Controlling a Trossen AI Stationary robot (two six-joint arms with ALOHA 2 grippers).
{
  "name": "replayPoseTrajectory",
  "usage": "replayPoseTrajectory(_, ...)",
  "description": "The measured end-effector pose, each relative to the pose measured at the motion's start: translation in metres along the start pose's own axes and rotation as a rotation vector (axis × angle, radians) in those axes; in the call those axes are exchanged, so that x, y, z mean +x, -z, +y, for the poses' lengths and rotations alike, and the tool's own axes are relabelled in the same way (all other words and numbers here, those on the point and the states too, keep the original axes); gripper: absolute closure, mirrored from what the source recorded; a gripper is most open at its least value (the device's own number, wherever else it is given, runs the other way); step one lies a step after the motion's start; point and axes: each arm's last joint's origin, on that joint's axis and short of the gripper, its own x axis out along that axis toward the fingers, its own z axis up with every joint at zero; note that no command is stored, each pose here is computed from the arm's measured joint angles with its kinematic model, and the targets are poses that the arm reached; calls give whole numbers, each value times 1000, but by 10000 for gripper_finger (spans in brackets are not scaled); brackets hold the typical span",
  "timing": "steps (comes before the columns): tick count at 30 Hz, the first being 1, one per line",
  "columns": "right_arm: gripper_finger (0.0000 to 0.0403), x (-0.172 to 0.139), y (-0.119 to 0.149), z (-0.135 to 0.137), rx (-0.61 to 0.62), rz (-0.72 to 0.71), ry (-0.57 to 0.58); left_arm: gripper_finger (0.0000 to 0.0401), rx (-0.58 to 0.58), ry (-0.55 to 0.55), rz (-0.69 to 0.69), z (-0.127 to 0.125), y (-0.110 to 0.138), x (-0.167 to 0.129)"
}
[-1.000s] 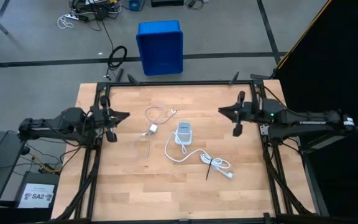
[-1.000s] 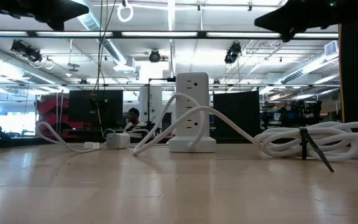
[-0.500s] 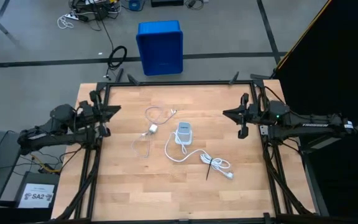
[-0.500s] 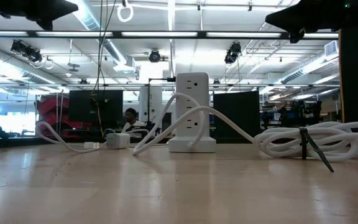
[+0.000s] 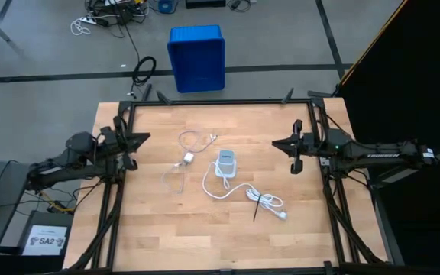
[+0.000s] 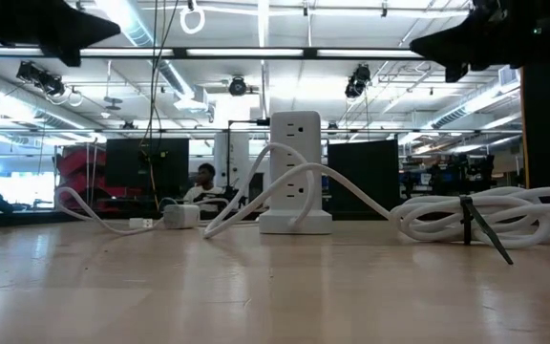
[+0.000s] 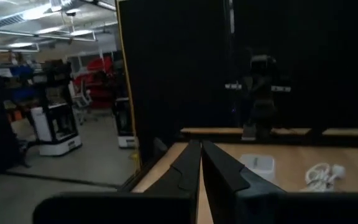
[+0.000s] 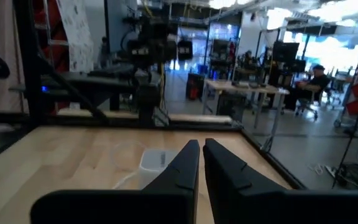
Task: Insert USB
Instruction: Return to Home Position
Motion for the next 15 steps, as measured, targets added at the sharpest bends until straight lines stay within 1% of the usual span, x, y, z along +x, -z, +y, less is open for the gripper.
replayPoseTrajectory(6, 403, -2, 10, 2, 5, -17, -19, 401, -56, 11, 12, -6, 37, 12)
replayPoseTrajectory(11, 403, -5, 30, 4, 7, 10, -22, 401, -80, 36, 31, -9, 63, 17)
replayPoseTrajectory(15, 403, -11, 47, 5, -12, -23, -18, 401, -107, 40, 55, -10, 80, 19)
